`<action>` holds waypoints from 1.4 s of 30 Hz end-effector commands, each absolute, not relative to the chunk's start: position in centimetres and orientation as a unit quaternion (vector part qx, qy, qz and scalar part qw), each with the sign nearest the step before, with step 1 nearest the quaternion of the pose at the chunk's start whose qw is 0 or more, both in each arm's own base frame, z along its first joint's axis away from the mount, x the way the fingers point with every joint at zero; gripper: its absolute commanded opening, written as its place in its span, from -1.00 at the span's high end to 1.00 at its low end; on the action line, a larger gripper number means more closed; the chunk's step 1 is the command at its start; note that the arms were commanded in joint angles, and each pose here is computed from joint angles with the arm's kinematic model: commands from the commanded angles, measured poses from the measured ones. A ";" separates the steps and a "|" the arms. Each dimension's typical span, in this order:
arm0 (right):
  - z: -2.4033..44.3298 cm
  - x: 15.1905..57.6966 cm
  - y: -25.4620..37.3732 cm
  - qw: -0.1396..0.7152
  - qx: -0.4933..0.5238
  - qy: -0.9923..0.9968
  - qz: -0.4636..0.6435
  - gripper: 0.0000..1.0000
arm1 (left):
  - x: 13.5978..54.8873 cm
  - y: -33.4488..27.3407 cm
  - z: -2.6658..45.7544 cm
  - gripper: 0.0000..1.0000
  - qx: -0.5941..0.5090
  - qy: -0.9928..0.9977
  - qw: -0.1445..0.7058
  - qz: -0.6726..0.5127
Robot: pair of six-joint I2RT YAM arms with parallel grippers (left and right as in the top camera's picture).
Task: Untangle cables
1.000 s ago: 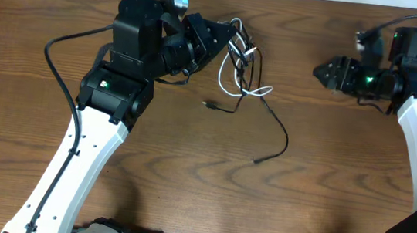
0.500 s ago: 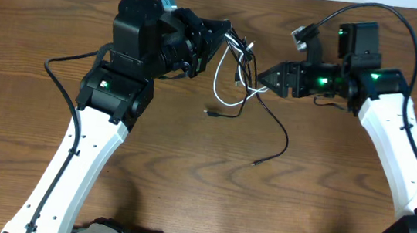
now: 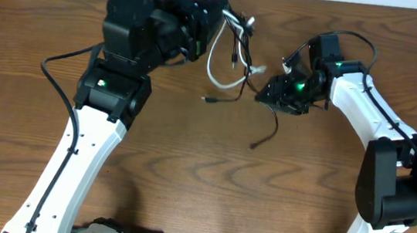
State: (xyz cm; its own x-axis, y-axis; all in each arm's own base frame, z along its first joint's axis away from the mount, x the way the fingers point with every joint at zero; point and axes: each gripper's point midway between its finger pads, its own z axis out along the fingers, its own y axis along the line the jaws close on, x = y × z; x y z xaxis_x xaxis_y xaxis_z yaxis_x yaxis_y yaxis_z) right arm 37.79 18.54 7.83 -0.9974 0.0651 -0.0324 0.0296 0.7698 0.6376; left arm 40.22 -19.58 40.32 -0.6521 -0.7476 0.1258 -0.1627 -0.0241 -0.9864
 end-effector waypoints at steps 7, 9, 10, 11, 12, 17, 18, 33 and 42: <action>17.0 38.5 20.7 0.217 -0.265 0.828 0.443 -0.29 | 40.3 -18.4 41.5 0.85 -0.360 0.638 0.242 -0.637; 18.4 38.3 20.5 0.254 -0.310 0.806 0.436 -0.35 | 40.2 -18.4 41.5 0.85 -0.358 0.638 0.240 -0.637; 19.1 38.1 20.6 0.270 -0.333 0.793 0.433 -0.38 | 40.2 -18.5 41.5 0.85 -0.357 0.639 0.239 -0.638; 19.8 37.9 20.8 0.290 -0.362 0.773 0.432 -0.38 | 40.1 -18.6 41.5 0.85 -0.354 0.640 0.236 -0.640; 20.0 38.0 21.1 0.300 -0.375 0.765 0.428 -0.37 | 40.0 -18.8 41.5 0.85 -0.351 0.642 0.233 -0.641; 20.5 39.2 22.9 0.340 -0.411 0.737 0.415 -0.25 | 39.7 -19.1 41.6 0.85 -0.344 0.645 0.225 -0.644; 20.8 39.5 23.3 0.352 -0.419 0.729 0.411 -0.22 | 39.7 -19.1 41.6 0.85 -0.344 0.645 0.225 -0.644; 21.8 45.8 23.8 0.457 -0.386 0.751 0.280 0.93 | 39.6 -19.1 41.5 0.85 -0.342 0.647 0.222 -0.645; 19.8 47.1 18.9 0.373 -0.170 0.851 0.328 0.98 | 39.8 -18.5 38.8 0.85 -0.382 0.665 0.211 -0.606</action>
State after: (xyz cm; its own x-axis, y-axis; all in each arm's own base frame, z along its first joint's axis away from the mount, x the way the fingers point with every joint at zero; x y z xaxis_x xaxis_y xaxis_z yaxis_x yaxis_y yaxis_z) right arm 45.71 22.30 20.98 -0.4671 -0.2310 -0.8535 -0.7436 0.6249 0.2378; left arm 40.17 -19.05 39.39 -0.6411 -0.7450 0.1840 -0.2286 -0.0434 -0.9725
